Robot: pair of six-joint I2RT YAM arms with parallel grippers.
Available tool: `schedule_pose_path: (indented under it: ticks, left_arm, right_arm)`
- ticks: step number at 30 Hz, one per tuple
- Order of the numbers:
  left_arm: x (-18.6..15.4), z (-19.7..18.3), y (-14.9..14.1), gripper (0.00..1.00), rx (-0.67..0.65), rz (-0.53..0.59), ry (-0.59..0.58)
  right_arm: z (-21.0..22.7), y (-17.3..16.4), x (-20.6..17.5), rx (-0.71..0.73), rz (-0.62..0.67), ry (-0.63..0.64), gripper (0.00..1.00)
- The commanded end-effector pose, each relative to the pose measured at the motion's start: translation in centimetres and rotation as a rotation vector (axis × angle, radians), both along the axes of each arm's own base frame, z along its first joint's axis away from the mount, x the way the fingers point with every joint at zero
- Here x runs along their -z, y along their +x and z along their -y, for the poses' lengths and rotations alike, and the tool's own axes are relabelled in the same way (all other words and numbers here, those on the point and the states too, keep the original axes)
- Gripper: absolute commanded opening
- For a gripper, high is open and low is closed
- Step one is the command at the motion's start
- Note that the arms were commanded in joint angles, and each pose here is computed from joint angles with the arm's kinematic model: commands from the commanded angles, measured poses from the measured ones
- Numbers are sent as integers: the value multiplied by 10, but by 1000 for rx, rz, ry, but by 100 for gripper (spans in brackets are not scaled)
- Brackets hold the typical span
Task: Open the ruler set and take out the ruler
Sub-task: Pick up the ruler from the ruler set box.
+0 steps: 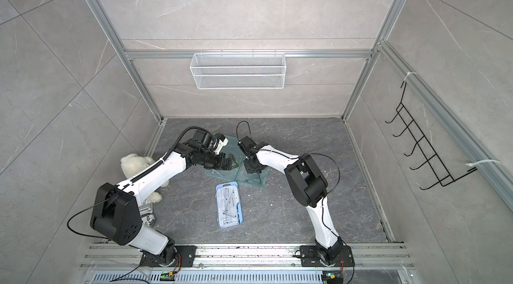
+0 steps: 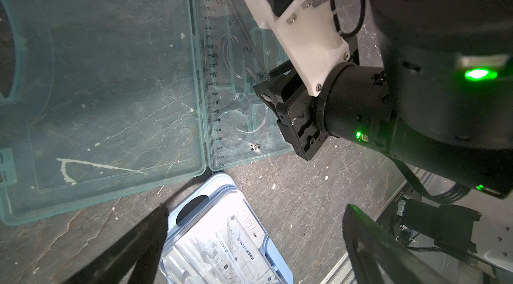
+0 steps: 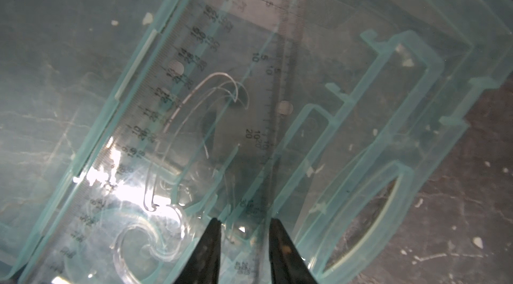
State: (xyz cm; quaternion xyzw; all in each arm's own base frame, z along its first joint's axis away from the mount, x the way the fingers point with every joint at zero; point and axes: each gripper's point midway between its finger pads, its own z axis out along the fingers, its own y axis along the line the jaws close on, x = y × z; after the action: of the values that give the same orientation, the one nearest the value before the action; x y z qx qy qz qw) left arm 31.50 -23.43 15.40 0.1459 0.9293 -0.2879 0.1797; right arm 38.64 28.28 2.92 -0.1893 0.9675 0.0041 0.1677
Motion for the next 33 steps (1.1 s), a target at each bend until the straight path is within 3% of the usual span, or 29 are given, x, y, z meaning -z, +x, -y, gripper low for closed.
schedule_pose_path:
  ticks: [1,10,15,33]
  left_arm:
    - [-11,3,2,99,0,0,-25]
    - [-8,4,1,99,2,-18,-26]
    - [-5,4,1,99,-1,-22,-21]
    - [-2,3,0,99,-2,-33,-13]
  right_arm:
    - [2,-6,11,-1,-17,-22,30]
    - [-6,-4,-1,-18,5,14,27]
    - [-6,-2,-7,-10,20,19,18]
    - [-10,3,-35,8,68,62,18]
